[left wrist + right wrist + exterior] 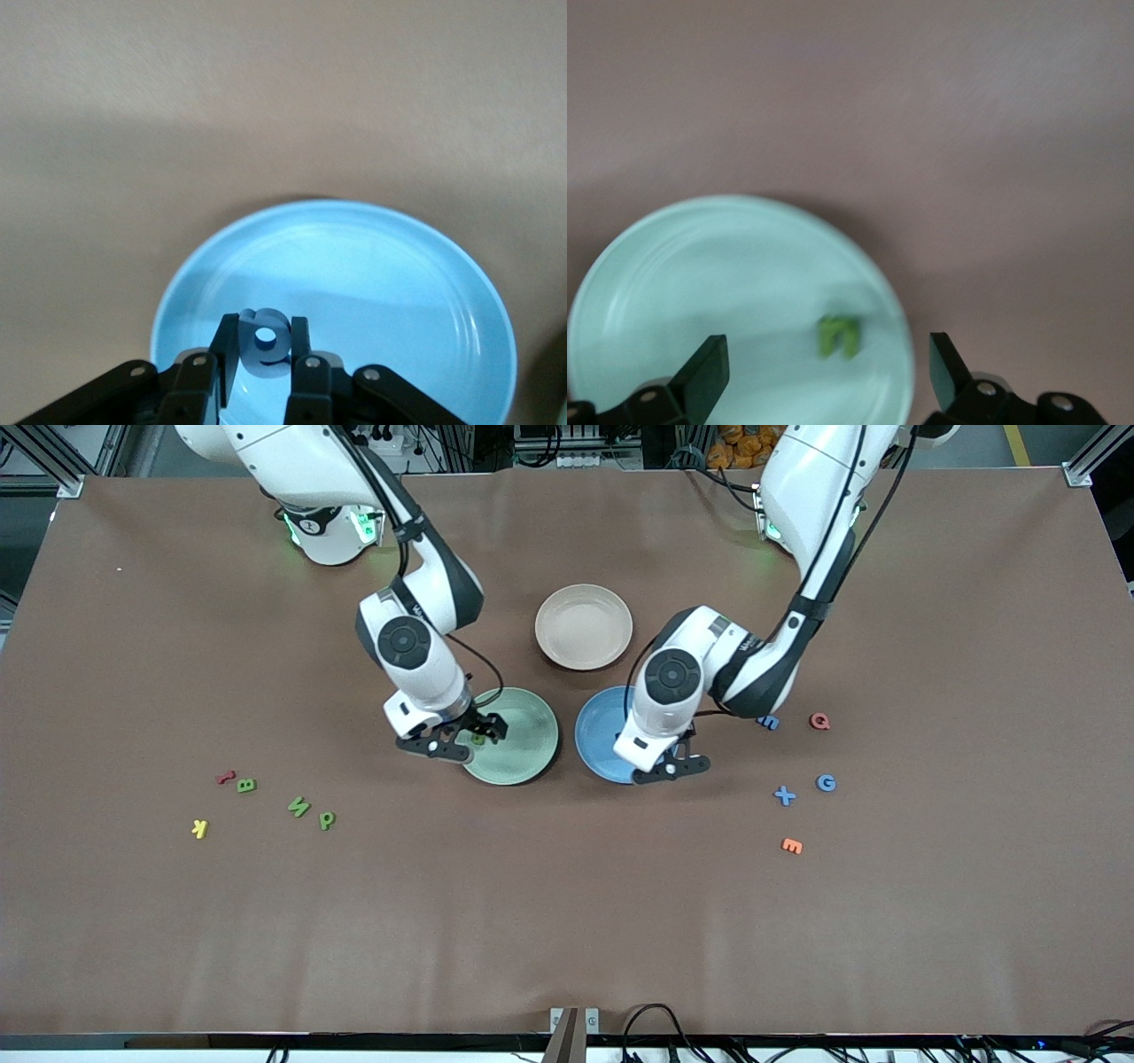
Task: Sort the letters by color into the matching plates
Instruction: 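Carry green u to the green plate while the left gripper carries blue g, then release letters on the plates and return both grippers to the letter piles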
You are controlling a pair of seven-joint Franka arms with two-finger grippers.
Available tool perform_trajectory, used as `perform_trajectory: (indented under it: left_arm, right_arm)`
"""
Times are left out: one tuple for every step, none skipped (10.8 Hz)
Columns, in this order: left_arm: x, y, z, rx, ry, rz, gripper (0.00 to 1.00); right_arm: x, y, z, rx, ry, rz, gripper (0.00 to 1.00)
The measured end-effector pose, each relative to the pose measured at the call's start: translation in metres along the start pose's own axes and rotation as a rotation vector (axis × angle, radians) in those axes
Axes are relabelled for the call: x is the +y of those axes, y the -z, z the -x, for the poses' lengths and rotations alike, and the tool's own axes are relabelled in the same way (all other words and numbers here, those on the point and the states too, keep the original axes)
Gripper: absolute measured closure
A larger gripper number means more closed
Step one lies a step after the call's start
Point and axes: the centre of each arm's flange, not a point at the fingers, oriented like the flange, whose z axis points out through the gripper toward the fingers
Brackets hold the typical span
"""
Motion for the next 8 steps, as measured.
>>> perform_trajectory:
  left_arm:
    - [0.008,-0.003,0.009,-0.003,-0.007,-0.004,0.73]
    - [0.014,-0.006,0.015,-0.004,-0.016,-0.007,0.73]
    - [0.016,-0.006,0.018,-0.004,-0.020,-0.007,0.70]
    - [0.015,-0.005,0.016,-0.003,-0.018,-0.006,0.57]
    - [0.014,-0.004,0.015,-0.001,-0.016,-0.005,0.44]
    - [0.013,-0.004,0.012,0.000,-0.011,-0.004,0.31]
    - [0.010,-0.002,0.008,0.002,-0.013,-0.002,0.17]
    - [0.002,-0.002,0.001,-0.004,-0.022,-0.009,0.04]
  right_arm:
    - [0.017,0.002,-0.018,0.007,0.000,0.006,0.00]
    - [0.038,0.004,-0.037,0.013,0.005,0.008,0.00]
    - [0.059,0.006,-0.055,0.018,0.014,0.009,0.00]
    - [0.075,0.008,-0.068,0.022,0.035,0.009,0.00]
    - [0.087,0.010,-0.077,0.025,0.073,0.010,0.00]
    - [0.097,0.012,-0.085,0.028,0.121,0.012,0.00]
    - [0.108,0.013,-0.093,0.033,0.175,0.018,0.00]
    - [0.121,0.014,-0.101,0.037,0.224,0.029,0.00]
